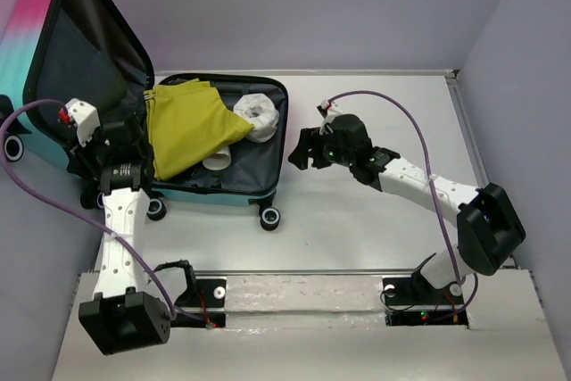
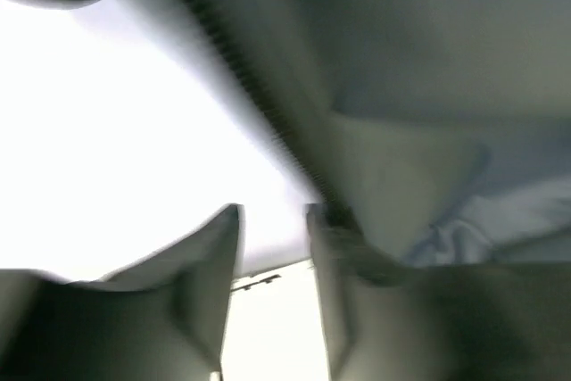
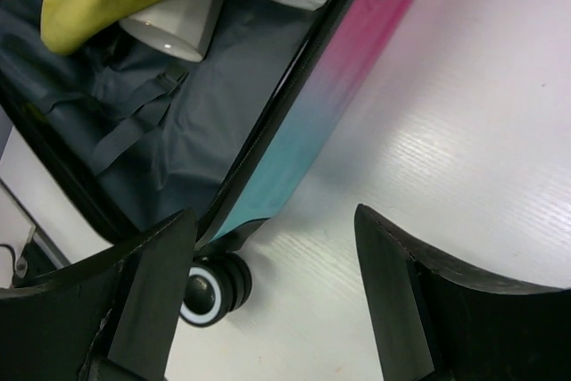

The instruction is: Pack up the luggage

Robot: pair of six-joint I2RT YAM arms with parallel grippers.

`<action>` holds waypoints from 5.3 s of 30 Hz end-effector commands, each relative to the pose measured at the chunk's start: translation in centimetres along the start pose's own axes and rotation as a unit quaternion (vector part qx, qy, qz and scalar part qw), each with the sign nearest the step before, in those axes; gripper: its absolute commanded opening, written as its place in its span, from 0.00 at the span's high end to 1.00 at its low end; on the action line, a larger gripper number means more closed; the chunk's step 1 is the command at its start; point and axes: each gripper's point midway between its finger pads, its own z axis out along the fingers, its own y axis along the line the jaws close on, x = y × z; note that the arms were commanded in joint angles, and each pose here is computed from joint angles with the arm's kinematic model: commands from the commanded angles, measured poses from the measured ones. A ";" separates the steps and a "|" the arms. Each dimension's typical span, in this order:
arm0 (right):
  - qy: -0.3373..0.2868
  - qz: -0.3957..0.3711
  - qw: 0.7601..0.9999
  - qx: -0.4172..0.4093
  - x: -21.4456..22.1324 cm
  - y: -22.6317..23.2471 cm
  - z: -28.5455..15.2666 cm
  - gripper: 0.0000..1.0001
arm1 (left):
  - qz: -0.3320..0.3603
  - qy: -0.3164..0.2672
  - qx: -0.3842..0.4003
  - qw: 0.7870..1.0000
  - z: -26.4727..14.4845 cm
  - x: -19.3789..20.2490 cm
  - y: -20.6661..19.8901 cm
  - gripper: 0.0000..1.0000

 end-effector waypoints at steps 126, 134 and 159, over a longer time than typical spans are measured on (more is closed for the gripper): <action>-0.078 0.104 0.976 0.177 -9.0 -17.6 -5.0 0.93 | -0.145 0.219 0.379 0.887 0.1 6.1 -21.9 0.01; -0.034 0.073 0.986 0.143 -8.1 -14.3 1.2 0.93 | -0.065 0.313 0.408 0.855 -2.0 14.7 -25.3 0.01; 0.012 0.003 1.000 0.000 -17.0 -9.3 12.7 0.82 | -0.034 0.367 0.628 0.685 -28.8 19.9 -16.7 0.01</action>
